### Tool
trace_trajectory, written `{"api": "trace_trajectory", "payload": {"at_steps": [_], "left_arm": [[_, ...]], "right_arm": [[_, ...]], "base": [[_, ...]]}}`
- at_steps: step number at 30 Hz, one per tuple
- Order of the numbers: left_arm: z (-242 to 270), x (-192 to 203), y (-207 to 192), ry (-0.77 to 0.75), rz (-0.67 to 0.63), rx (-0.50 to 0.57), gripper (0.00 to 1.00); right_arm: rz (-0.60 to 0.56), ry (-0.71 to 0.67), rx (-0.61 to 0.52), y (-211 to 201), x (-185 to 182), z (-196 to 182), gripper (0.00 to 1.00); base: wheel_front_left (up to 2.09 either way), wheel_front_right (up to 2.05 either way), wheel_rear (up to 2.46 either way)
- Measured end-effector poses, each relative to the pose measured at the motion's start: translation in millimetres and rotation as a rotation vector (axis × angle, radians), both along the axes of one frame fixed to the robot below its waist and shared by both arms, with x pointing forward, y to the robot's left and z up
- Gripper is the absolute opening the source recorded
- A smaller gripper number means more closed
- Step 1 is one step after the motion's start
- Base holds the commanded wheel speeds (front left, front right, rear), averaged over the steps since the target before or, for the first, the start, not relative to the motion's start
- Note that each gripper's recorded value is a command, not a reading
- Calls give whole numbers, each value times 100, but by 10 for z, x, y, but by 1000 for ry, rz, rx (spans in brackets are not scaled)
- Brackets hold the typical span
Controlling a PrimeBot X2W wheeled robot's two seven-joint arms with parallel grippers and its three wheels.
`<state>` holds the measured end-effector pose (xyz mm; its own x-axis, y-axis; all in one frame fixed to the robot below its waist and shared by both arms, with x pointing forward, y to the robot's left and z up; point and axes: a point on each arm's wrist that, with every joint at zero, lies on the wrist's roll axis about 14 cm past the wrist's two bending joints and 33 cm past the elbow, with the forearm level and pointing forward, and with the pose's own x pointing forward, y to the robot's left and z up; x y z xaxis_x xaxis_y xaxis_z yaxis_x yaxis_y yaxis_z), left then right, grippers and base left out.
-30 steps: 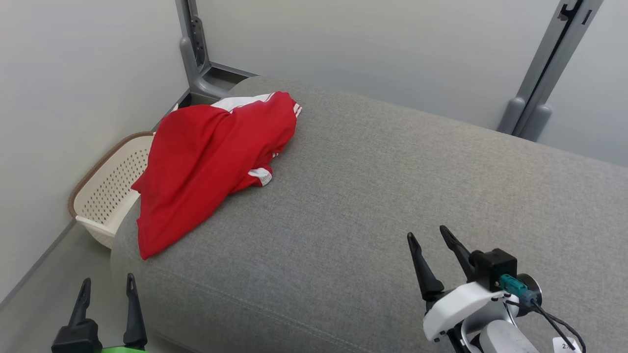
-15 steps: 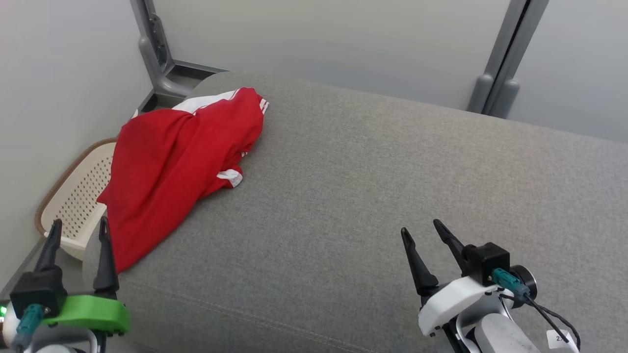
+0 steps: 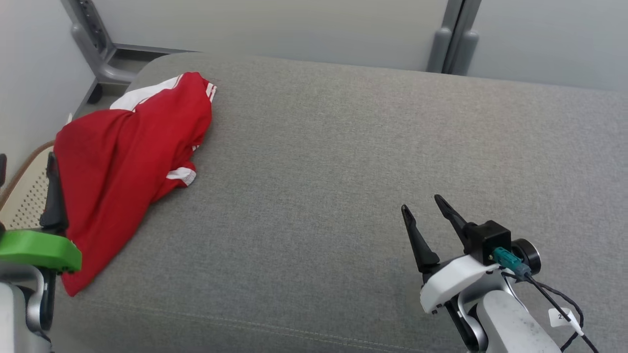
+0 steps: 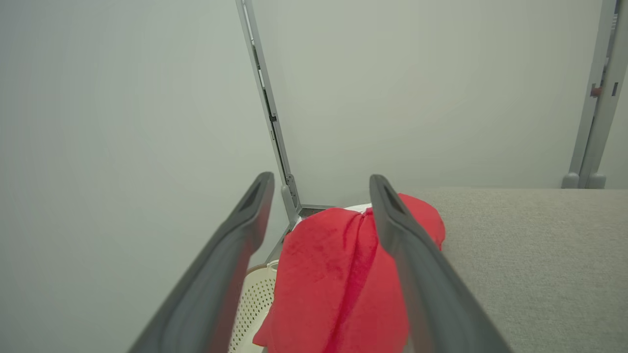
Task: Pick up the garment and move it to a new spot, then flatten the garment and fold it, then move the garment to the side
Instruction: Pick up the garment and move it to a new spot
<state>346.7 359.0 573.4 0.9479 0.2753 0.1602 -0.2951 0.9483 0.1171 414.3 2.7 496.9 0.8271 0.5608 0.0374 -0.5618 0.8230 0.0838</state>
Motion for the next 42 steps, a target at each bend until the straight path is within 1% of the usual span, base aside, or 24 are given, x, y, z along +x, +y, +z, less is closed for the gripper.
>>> {"api": "trace_trajectory", "payload": {"at_steps": [3, 4, 11, 15, 24, 30, 34, 36, 37, 41, 42], "left_arm": [[16, 224, -21, 16, -33, -2, 100], [17, 298, -26, 17, -44, -18, 100], [-136, 737, -47, 113, -97, -12, 100], [-306, 1002, -85, 186, -122, -27, 100], [-655, 1425, -232, 335, -178, -68, 100], [-983, 1581, -265, 494, -190, -92, 100], [-1212, 1634, -229, 608, -180, -86, 100], [-1287, 1634, -169, 658, -165, -66, 100], [-1287, 1634, -169, 658, -165, -66, 100], [-1488, 1601, -147, 742, -150, -65, 100], [-1535, 1592, -148, 759, -144, -78, 100]], "right_arm": [[-30, 1, -1, -112, 54, -17, 100], [-41, 5, -3, -159, 69, -36, 100], [-122, 19, -5, -461, 171, -101, 100], [-166, 31, -7, -628, 211, -158, 100], [-243, 55, -17, -924, 277, -268, 100], [-276, 72, -32, -1070, 332, -361, 100], [-291, 81, -42, -1146, 372, -420, 100], [-294, 82, -45, -1164, 390, -433, 100], [-294, 82, -45, -1164, 390, -433, 100], [-299, 91, -49, -1182, 399, -476, 100], [-300, 92, -48, -1186, 402, -484, 100]], "base": [[0, 0, 0], [0, 0, 0], [0, 0, 0], [0, 0, 0], [0, 0, 0], [0, 0, 0], [0, 0, 0], [0, 0, 0], [0, 0, 0], [0, 0, 0], [0, 0, 0]]}}
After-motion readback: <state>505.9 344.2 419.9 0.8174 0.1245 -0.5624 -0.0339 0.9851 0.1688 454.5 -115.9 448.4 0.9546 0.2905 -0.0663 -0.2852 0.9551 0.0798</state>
